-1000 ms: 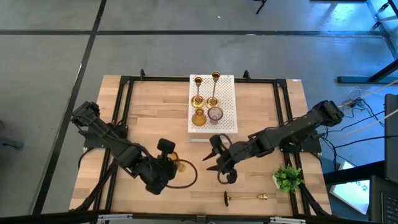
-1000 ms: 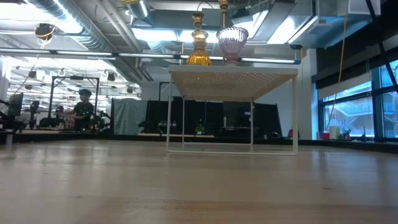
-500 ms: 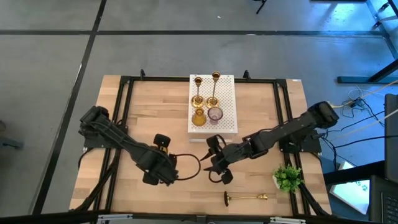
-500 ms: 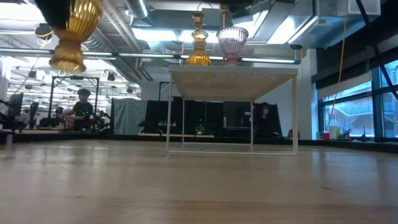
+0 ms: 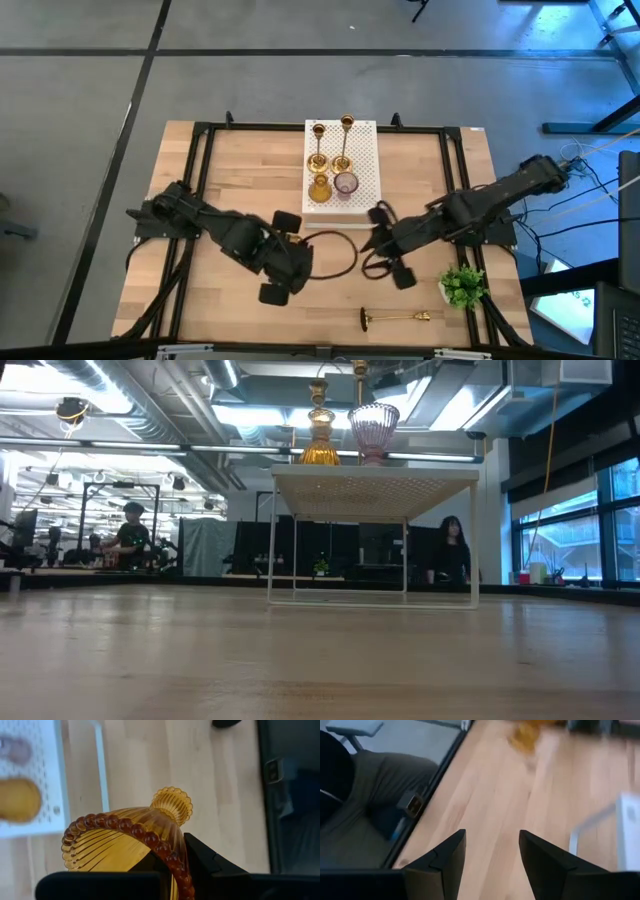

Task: Pick & Place candle stick holders
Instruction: Put the yellow glass candlestick holder

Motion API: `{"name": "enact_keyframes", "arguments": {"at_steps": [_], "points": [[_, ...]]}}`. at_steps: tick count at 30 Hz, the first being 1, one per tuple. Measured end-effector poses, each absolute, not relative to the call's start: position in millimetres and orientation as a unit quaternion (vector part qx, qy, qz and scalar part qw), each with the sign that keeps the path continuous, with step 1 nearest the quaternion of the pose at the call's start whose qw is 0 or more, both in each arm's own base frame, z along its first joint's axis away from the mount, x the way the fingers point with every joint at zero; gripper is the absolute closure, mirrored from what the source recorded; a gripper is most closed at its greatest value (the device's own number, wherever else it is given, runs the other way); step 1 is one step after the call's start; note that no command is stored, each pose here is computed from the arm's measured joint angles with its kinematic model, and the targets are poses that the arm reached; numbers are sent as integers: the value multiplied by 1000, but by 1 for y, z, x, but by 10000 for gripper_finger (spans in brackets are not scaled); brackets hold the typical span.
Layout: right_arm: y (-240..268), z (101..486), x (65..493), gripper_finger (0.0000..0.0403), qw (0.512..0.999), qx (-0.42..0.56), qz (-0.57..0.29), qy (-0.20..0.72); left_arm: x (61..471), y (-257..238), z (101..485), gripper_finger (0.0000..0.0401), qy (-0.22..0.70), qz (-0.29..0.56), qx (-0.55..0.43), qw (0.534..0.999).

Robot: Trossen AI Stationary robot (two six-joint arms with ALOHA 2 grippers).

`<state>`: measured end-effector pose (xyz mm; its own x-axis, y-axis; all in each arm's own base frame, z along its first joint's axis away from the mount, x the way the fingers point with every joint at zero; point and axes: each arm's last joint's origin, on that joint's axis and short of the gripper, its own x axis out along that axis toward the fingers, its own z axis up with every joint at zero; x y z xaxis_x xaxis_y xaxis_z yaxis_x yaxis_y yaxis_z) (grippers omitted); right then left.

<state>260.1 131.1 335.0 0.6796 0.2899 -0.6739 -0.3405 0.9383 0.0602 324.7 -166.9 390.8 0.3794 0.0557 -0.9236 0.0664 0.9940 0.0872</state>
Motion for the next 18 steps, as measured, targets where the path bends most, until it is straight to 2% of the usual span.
{"name": "enact_keyframes", "arguments": {"at_steps": [3, 9, 14, 18], "points": [[133, 338, 239, 217, 914, -11, 154, 376, 333, -160, 399, 380, 543, -20, 52, 838], [126, 339, 215, 217, 928, 7, 58, 367, 347, -135, 393, 380, 561, -15, 47, 826], [117, 332, 211, 217, 932, -5, 5, 362, 351, -123, 393, 380, 559, -11, 67, 826], [108, 320, 219, 217, 929, -29, 0, 368, 353, -117, 393, 380, 558, -20, 93, 824]]}}
